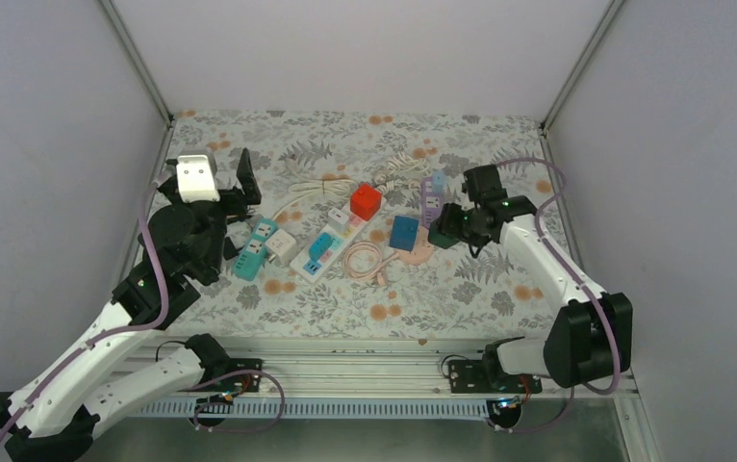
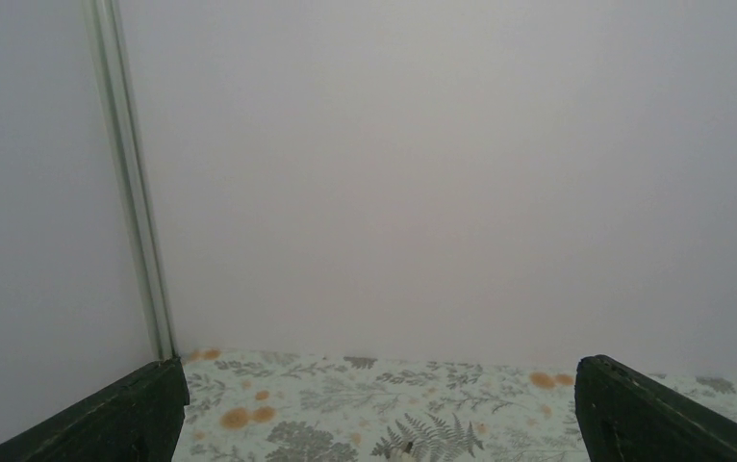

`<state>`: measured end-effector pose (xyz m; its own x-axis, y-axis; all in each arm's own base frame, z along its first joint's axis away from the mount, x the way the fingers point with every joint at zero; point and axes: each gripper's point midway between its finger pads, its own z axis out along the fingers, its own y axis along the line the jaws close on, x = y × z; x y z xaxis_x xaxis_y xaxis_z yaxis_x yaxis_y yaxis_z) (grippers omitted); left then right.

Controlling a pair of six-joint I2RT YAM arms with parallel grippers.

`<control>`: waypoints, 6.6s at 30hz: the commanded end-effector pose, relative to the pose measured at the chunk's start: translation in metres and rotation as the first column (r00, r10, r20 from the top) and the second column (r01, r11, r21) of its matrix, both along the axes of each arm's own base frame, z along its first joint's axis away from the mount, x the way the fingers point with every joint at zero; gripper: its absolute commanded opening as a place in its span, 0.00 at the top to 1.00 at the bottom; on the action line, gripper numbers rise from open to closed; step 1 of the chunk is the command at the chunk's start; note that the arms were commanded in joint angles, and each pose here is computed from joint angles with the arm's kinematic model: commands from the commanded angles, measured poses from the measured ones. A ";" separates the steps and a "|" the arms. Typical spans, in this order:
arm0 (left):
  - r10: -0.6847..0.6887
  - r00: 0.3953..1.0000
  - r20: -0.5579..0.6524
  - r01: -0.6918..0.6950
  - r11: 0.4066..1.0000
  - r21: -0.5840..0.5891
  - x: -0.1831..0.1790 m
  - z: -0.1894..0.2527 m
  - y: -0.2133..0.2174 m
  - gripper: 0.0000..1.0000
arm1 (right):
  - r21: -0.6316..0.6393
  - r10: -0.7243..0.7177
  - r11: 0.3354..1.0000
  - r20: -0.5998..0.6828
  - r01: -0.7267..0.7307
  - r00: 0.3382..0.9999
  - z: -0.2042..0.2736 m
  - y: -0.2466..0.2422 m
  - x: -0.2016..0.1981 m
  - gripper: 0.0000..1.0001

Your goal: Insert the plug

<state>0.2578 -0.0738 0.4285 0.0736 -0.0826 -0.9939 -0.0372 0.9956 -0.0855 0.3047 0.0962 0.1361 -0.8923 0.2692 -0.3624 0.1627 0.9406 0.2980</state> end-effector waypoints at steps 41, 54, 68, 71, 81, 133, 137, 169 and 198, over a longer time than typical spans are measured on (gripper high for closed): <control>0.000 1.000 0.026 0.000 1.000 -0.013 -0.008 0.001 0.008 0.00 | -0.097 -0.046 0.995 -0.112 0.035 0.993 -0.043 0.018 0.008 0.70; -0.001 1.000 0.016 0.001 1.000 -0.002 -0.006 -0.002 0.006 0.00 | -0.186 -0.077 0.981 -0.134 0.051 0.988 -0.045 0.015 0.006 0.75; -0.005 1.000 0.011 0.005 1.000 -0.001 -0.005 -0.003 0.004 0.00 | -0.178 -0.040 0.984 -0.140 0.015 0.989 -0.041 0.021 0.005 0.74; -0.005 1.000 0.010 0.005 1.000 0.000 -0.005 -0.002 0.004 0.00 | -0.199 -0.048 0.980 -0.151 0.017 0.987 -0.045 0.019 0.004 0.75; -0.002 1.000 0.009 0.002 1.000 0.002 -0.005 -0.002 0.005 0.00 | -0.272 -0.069 0.962 -0.177 0.018 0.982 -0.049 0.023 0.002 0.72; -0.007 1.000 -0.020 0.007 1.000 0.026 0.003 -0.006 -0.004 0.00 | -0.167 -0.081 0.983 0.011 0.082 0.997 -0.013 0.026 0.006 0.54; -0.006 1.000 -0.025 0.007 0.999 0.031 0.005 -0.008 -0.005 0.00 | -0.112 -0.012 0.994 -0.021 0.010 1.000 -0.025 0.039 0.004 0.62; 0.005 0.999 -0.051 -0.003 0.999 0.046 0.009 -0.013 -0.008 0.00 | -0.119 -0.042 0.992 -0.104 0.029 0.994 -0.061 0.022 -0.029 0.76; -0.096 0.681 -0.726 -0.266 0.891 -0.367 0.090 -0.255 0.068 0.06 | 0.098 0.218 0.955 0.414 -0.282 0.884 0.078 0.110 0.034 0.27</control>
